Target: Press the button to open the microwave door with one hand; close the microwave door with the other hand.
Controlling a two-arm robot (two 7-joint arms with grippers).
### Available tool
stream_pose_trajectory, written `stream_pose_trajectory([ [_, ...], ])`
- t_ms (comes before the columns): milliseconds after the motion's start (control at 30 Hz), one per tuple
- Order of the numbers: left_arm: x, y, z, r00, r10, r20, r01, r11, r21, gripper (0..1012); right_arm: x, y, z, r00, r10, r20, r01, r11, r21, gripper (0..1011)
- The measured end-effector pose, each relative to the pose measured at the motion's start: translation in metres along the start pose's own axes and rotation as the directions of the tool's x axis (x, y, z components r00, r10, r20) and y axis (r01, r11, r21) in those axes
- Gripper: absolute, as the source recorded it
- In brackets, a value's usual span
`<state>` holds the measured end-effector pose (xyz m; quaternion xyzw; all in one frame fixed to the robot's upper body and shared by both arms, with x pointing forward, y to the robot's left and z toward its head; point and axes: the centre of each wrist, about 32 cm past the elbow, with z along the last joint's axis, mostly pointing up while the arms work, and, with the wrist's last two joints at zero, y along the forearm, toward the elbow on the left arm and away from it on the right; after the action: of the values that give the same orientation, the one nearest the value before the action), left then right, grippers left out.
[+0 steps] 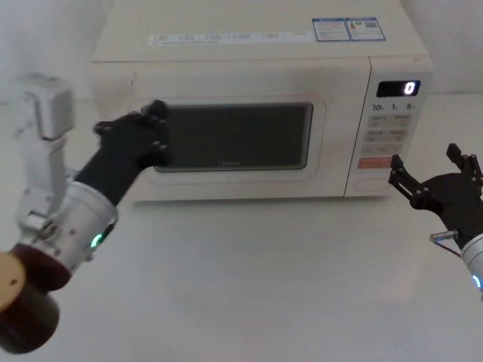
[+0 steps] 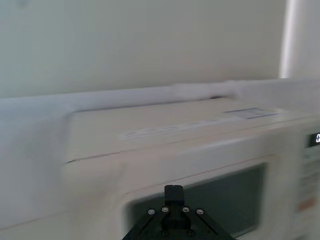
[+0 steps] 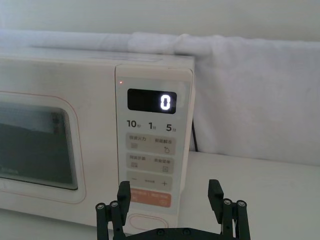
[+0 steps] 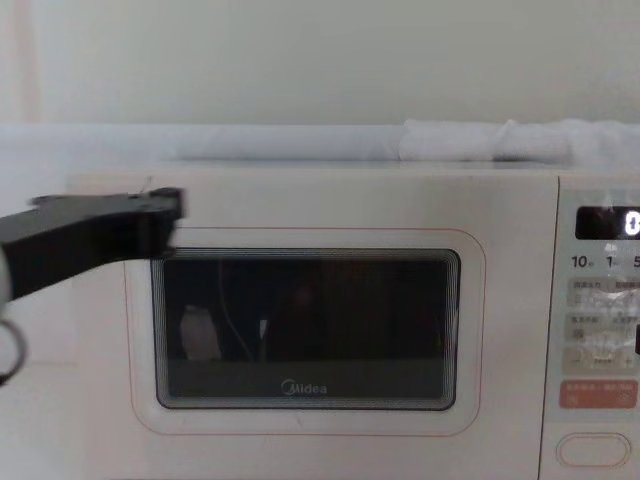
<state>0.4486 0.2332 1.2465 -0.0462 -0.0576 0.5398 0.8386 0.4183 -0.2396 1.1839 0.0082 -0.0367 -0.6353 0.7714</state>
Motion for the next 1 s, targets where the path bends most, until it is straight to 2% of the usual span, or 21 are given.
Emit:
stream_pose_trajectory([
  [67, 0.0041, 0.010, -0.002, 0.9983, 0.058, 0.011, -0.058, 0.9983, -0.002, 0, 0.0000, 0.000, 0.000, 1.000, 0.000, 0.000, 0.000, 1.000, 0.000, 1002],
  [133, 0.0062, 0.016, -0.004, 0.9954, 0.094, 0.020, -0.094, 0.9956, -0.003, 0, 0.0000, 0.000, 0.000, 1.000, 0.000, 0.000, 0.000, 1.000, 0.000, 1002],
  [167, 0.0090, 0.021, -0.006, 0.9910, 0.130, 0.029, -0.130, 0.9915, -0.006, 0, 0.0000, 0.000, 0.000, 1.000, 0.000, 0.000, 0.000, 1.000, 0.000, 1002],
  [233, 0.0113, 0.028, -0.009, 0.9853, 0.167, 0.036, -0.167, 0.9860, -0.007, 0, 0.0000, 0.000, 0.000, 1.000, 0.000, 0.000, 0.000, 1.000, 0.000, 1002],
  [267, 0.0136, 0.033, -0.012, 0.9783, 0.203, 0.041, -0.203, 0.9791, -0.008, 0, 0.0000, 0.000, 0.000, 1.000, 0.000, 0.000, 0.000, 1.000, 0.000, 1002],
  [333, 0.0153, 0.038, -0.015, 0.9701, 0.239, 0.043, -0.239, 0.9710, -0.007, 0, 0.0000, 0.000, 0.000, 1.000, 0.000, 0.000, 0.000, 1.000, 0.000, 1002],
  [367, 0.0175, 0.044, -0.019, 0.9600, 0.276, 0.045, -0.277, 0.9610, -0.004, 0, 0.0000, 0.000, 0.000, 1.000, 0.000, 0.000, 0.000, 1.000, 0.000, 1002],
  [467, 0.0201, 0.049, -0.024, 0.9436, 0.328, 0.049, -0.328, 0.9446, 0.002, 0, 0.0000, 0.000, 0.000, 1.000, 0.000, 0.000, 0.000, 1.000, 0.000, 1002],
  [500, 0.0212, 0.052, -0.028, 0.9293, 0.366, 0.048, -0.367, 0.9302, 0.009, 0, 0.0000, 0.000, 0.000, 1.000, 0.000, 0.000, 0.000, 1.000, 0.000, 1002],
  [567, 0.0221, 0.055, -0.031, 0.9140, 0.403, 0.047, -0.404, 0.9146, 0.016, 0, 0.0000, 0.000, 0.000, 1.000, 0.000, 0.000, 0.000, 1.000, 0.000, 1002],
  [600, 0.0227, 0.056, -0.034, 0.9029, 0.427, 0.046, -0.429, 0.9031, 0.023, 0, 0.0000, 0.000, 0.000, 1.000, 0.000, 0.000, 0.000, 1.000, 0.000, 1002],
  [700, 0.0237, 0.059, -0.041, 0.8875, 0.459, 0.043, -0.460, 0.8869, 0.037, 0, 0.0000, 0.000, 0.000, 1.000, 0.000, 0.000, 0.000, 1.000, 0.000, 1002],
  [833, 0.0238, 0.058, -0.049, 0.8822, 0.470, 0.033, -0.471, 0.8808, 0.052, 0, 0.0000, 0.000, 0.000, 1.000, 0.000, 0.000, 0.000, 1.000, 0.000, 1002],
  [1000, 0.0241, 0.055, -0.056, 0.8890, 0.458, 0.009, -0.457, 0.8871, 0.061, 0, 0.0000, 0.000, 0.000, 1.000, 0.000, 0.000, 0.000, 1.000, 0.000, 1002],
])
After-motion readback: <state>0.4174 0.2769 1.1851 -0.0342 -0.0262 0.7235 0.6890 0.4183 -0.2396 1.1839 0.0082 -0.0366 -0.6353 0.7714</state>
